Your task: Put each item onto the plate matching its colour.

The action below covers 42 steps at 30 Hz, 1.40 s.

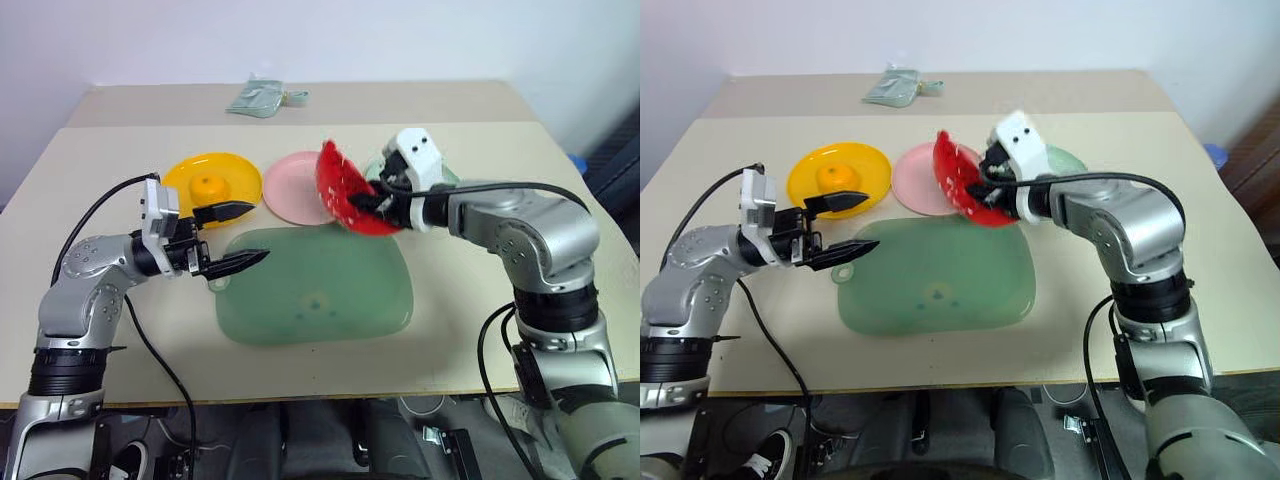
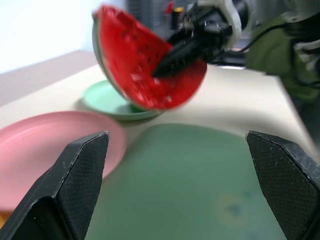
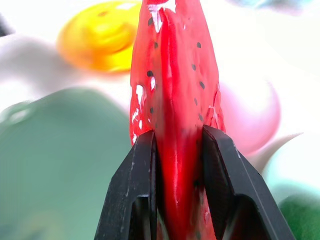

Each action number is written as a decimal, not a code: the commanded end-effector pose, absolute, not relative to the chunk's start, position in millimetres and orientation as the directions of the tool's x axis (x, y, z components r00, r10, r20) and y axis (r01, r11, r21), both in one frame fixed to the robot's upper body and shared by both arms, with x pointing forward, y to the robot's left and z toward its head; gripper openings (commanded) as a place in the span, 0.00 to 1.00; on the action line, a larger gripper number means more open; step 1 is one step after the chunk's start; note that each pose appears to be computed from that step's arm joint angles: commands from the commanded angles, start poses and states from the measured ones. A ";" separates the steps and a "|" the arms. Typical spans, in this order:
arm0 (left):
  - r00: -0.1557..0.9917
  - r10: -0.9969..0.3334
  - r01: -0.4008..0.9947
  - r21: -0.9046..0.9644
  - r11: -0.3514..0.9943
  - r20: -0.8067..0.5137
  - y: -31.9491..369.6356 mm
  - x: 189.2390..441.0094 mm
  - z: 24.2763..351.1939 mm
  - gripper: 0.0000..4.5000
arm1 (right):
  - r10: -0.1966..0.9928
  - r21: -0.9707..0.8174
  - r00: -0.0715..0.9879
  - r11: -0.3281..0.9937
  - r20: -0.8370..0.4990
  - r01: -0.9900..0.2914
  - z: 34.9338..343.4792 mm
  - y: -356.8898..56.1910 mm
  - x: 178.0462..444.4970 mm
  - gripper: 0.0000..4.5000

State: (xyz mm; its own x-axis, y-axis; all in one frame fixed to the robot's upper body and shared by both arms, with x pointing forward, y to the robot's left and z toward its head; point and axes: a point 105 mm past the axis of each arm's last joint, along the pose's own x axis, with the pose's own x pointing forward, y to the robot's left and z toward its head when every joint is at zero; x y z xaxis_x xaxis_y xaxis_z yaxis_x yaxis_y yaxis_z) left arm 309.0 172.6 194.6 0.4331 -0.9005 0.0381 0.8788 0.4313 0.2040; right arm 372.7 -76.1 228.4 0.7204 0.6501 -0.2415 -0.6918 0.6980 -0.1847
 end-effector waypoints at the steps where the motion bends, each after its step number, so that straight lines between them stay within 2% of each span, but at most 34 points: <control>1: 0.562 -0.826 0.781 0.295 0.550 0.052 185.2 326.7 204.1 1.00 | 0.647 -0.274 0.752 0.706 -0.127 -0.653 239.1 -48.6 403.2 0.15; 5: 0.639 -0.765 0.702 0.345 0.623 0.081 194.7 339.5 209.8 1.00 | 0.644 -0.279 0.764 0.725 -0.052 -0.630 236.8 -26.6 426.9 0.15; 10: 0.668 -0.735 0.662 0.360 0.657 0.112 196.3 341.1 210.7 1.00 | 0.652 -0.243 0.755 0.722 -0.071 -0.647 210.9 -9.7 440.8 0.15; 13: 0.665 -0.738 0.668 0.353 0.655 0.111 195.7 336.1 207.1 1.00 | 0.664 -0.220 0.746 0.721 -0.053 -0.657 210.0 -7.5 443.3 0.48; 17: 0.655 -0.747 0.678 0.346 0.649 0.117 196.2 331.7 206.8 1.00 | 0.641 -0.175 0.758 0.765 0.118 -0.620 250.4 -17.8 445.8 0.90; 22: 0.641 -0.757 0.683 0.355 0.639 0.129 196.5 332.5 209.6 1.00 | 0.680 -0.123 0.687 0.728 0.256 -0.675 281.3 -30.6 431.2 0.90; 25: 0.583 -0.802 0.729 0.350 0.588 0.133 194.2 326.6 212.6 1.00 | 0.717 -0.127 0.598 0.672 0.358 -0.729 292.8 -51.8 406.6 0.90; 28: 0.508 -0.853 0.793 0.321 0.518 0.121 195.2 315.7 213.3 1.00 | 0.802 -0.230 0.479 0.573 0.358 -0.787 287.1 -68.3 371.4 0.90; 31: 0.427 -0.899 0.863 0.256 0.436 0.093 208.9 300.7 212.2 1.00 | 0.902 -0.281 0.381 0.427 0.205 -0.859 256.2 -95.8 328.4 0.90; 33: 0.408 -0.910 0.881 0.226 0.415 0.079 217.5 298.2 211.8 1.00 | 0.925 -0.278 0.359 0.380 0.126 -0.882 241.0 -105.5 311.9 0.90; 36: 0.405 -0.912 0.892 0.192 0.410 0.070 225.2 295.8 212.2 1.00 | 0.949 -0.195 0.313 0.303 -0.022 -0.933 208.4 -122.1 282.3 0.90; 39: 0.410 -0.910 0.890 0.192 0.413 0.058 228.8 291.2 212.3 1.00 | 0.966 -0.137 0.236 0.220 -0.110 -0.966 193.9 -129.0 251.4 0.90; 40: 0.407 -0.912 0.891 0.195 0.409 0.052 228.3 289.7 211.6 1.00 | 0.965 -0.141 0.224 0.205 -0.136 -0.969 190.4 -131.1 245.7 0.90; 42: 0.404 -0.914 0.893 0.202 0.402 0.036 227.6 286.5 208.3 1.00 | 0.950 -0.199 0.276 0.245 -0.145 -0.949 187.8 -137.3 247.7 0.90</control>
